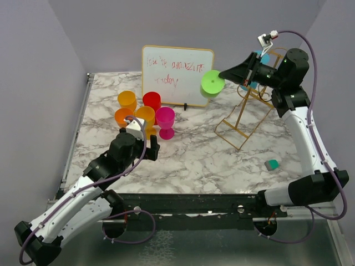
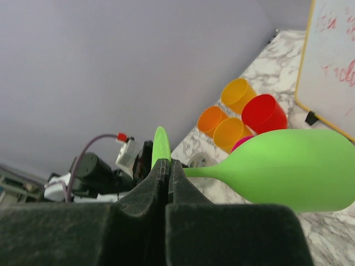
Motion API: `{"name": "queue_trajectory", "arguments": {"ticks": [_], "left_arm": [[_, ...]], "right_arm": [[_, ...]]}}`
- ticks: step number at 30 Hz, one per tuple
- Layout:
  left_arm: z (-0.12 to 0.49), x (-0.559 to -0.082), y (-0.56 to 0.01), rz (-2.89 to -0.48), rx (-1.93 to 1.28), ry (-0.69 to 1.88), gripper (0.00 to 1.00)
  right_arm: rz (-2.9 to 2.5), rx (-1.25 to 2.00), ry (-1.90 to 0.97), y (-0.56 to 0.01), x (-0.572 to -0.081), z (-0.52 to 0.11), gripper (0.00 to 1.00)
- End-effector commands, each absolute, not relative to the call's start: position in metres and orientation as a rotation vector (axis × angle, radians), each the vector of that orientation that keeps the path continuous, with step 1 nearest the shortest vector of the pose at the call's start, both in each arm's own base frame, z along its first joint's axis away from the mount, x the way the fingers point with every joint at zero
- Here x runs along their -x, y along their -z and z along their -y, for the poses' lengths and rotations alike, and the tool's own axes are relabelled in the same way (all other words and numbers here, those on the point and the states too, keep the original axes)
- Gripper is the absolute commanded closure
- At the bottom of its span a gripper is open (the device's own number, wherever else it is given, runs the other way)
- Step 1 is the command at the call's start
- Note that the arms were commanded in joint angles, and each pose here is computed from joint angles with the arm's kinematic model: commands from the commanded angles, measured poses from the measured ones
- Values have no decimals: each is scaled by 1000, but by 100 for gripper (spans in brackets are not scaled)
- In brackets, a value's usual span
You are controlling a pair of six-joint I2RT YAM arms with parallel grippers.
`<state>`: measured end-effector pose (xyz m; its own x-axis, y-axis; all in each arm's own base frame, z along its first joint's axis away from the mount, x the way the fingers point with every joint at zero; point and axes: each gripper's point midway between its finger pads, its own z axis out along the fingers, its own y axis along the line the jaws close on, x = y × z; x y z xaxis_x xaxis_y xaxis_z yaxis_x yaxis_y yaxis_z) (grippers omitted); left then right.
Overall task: Take the wine glass off the wine glass rack
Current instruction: Place the wine glass at the center of the board.
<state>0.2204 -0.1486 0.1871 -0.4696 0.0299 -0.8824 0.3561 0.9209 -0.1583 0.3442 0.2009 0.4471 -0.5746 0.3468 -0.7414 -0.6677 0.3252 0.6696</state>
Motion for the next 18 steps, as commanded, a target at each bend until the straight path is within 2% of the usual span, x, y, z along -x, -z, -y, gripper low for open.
{"name": "queue_trajectory", "arguments": {"ticks": [1, 12, 16, 18], "left_arm": [[155, -215, -211, -1961, -248, 497, 1], [196, -180, -359, -1633, -254, 989, 1], [227, -170, -374, -1620, -322, 1179, 2], [245, -167, -371, -1631, -358, 1287, 5]], "right_arm": [[-1705, 520, -1442, -430, -294, -222, 99], [-1785, 633, -1475, -368, -232, -240, 99], [-1827, 660, -1488, -350, -213, -255, 99], [-1842, 672, -1495, -343, -204, -262, 99]]}}
